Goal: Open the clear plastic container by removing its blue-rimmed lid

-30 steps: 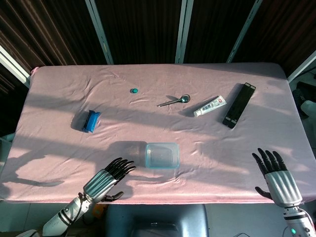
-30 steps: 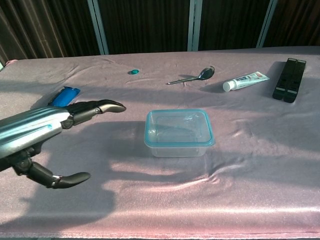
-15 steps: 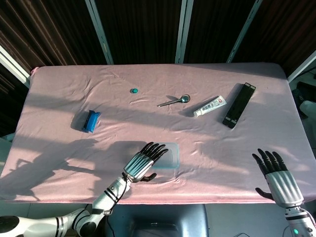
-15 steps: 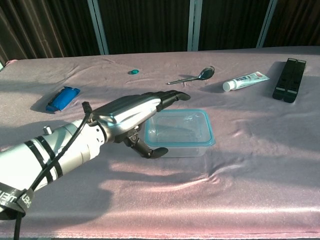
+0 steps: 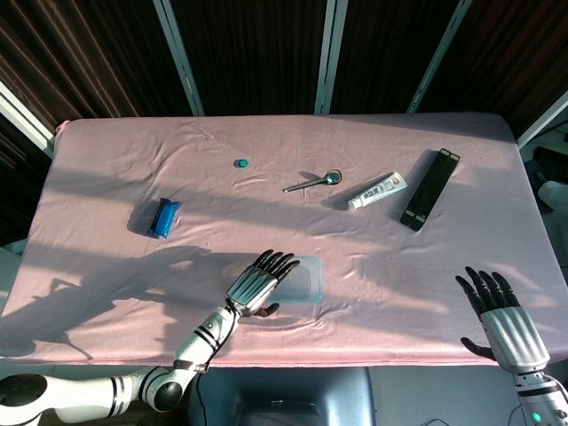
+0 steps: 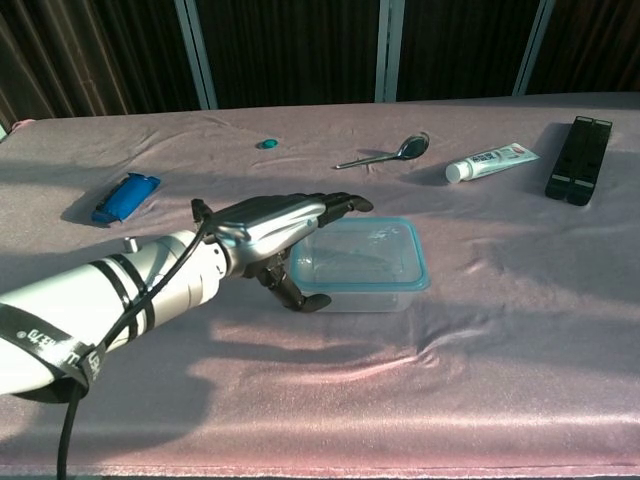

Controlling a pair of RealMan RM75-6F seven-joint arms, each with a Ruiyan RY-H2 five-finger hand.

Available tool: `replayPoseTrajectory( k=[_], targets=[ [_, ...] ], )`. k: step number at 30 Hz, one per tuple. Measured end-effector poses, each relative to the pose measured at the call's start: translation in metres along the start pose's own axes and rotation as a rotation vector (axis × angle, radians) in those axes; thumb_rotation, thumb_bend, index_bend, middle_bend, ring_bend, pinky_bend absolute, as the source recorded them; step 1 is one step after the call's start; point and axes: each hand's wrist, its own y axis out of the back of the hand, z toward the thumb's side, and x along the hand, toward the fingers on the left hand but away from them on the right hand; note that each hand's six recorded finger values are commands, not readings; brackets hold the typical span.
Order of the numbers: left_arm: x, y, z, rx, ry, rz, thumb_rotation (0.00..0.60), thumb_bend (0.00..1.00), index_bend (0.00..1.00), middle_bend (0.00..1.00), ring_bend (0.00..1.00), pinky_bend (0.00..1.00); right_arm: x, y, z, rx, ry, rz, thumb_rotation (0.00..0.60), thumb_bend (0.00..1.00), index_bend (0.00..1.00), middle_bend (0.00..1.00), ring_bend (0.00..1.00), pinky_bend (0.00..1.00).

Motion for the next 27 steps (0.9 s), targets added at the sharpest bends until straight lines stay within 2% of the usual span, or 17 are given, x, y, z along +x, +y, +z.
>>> replayPoseTrajectory(
  k=[14,16,20,24,27],
  targets=[
    [0.014,-0.003,-0.011,0.034,0.045,-0.032,0.600,0.27,0.00,0.01,0.01,0.00,0.000,-0.001,0.001,0.001,0.002,0.006,0.600,0.18,0.00,0.00,0.00,0.00],
    [0.015,-0.004,-0.013,0.037,0.051,-0.033,0.600,0.27,0.00,0.06,0.05,0.00,0.000,-0.001,0.001,0.002,0.003,0.008,0.600,0.18,0.00,0.00,0.00,0.00],
    [0.016,-0.006,-0.015,0.033,0.065,-0.039,0.600,0.28,0.00,0.29,0.25,0.01,0.000,-0.003,0.003,0.006,0.010,0.013,0.600,0.18,0.00,0.00,0.00,0.00],
    [0.018,-0.009,-0.012,0.023,0.068,-0.037,0.600,0.29,0.00,0.49,0.44,0.11,-0.004,-0.005,0.007,0.009,0.027,0.008,0.600,0.18,0.00,0.00,0.00,0.00],
    [0.019,-0.010,-0.009,0.038,0.056,-0.031,0.600,0.29,0.00,0.55,0.50,0.14,-0.010,-0.007,0.015,0.011,0.055,-0.001,0.600,0.18,0.00,0.00,0.00,0.00]
  ],
)
